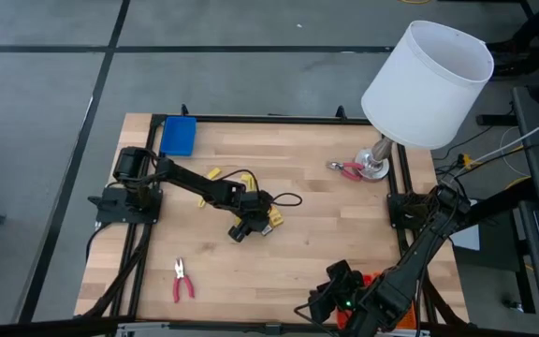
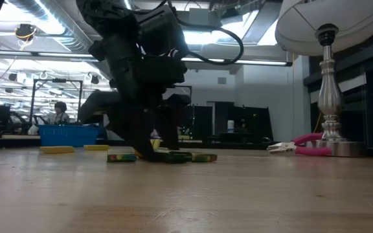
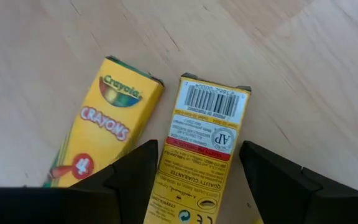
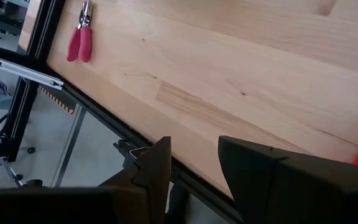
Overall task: Pick & Place School Supplies
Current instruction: Put the yellow crayon box into the orange bin
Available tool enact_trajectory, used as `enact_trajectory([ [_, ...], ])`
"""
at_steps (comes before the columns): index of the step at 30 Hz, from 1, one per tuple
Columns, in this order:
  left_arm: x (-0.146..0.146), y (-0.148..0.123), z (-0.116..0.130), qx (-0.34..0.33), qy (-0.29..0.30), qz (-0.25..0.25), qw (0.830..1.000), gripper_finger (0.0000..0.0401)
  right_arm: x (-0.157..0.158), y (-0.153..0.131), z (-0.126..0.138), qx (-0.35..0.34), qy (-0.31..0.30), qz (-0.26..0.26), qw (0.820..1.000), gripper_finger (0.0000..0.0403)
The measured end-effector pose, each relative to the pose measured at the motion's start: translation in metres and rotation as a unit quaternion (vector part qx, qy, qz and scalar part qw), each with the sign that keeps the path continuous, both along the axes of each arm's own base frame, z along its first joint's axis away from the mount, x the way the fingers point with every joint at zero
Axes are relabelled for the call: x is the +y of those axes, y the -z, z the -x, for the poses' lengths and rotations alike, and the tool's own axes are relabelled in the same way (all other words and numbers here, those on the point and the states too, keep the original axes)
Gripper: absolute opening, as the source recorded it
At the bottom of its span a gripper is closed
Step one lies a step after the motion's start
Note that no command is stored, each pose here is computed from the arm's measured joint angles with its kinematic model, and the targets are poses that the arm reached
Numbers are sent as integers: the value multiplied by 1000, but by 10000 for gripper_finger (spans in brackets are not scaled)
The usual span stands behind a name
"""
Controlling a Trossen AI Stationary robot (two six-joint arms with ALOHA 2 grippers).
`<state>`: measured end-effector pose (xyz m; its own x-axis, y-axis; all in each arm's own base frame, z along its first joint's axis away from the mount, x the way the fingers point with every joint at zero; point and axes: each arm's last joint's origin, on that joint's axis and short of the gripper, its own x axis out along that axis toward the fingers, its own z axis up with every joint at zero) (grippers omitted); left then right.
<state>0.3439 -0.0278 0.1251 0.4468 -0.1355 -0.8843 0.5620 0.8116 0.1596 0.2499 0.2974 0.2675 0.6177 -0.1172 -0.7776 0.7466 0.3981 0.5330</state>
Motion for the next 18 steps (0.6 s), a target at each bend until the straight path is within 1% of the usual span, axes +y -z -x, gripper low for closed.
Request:
enact_trajectory([
  [10, 0, 1, 1, 5, 0, 6, 1000, 233, 0, 0, 0, -10, 5, 7, 1000, 139],
  [15, 3, 1, 1, 11, -17, 18, 1000, 231, 0, -1, -1, -21, 8, 7, 1000, 139],
  [18, 5, 1, 1, 14, -27, 28, 999, 220, 0, -1, -2, -24, 10, 8, 1000, 139],
])
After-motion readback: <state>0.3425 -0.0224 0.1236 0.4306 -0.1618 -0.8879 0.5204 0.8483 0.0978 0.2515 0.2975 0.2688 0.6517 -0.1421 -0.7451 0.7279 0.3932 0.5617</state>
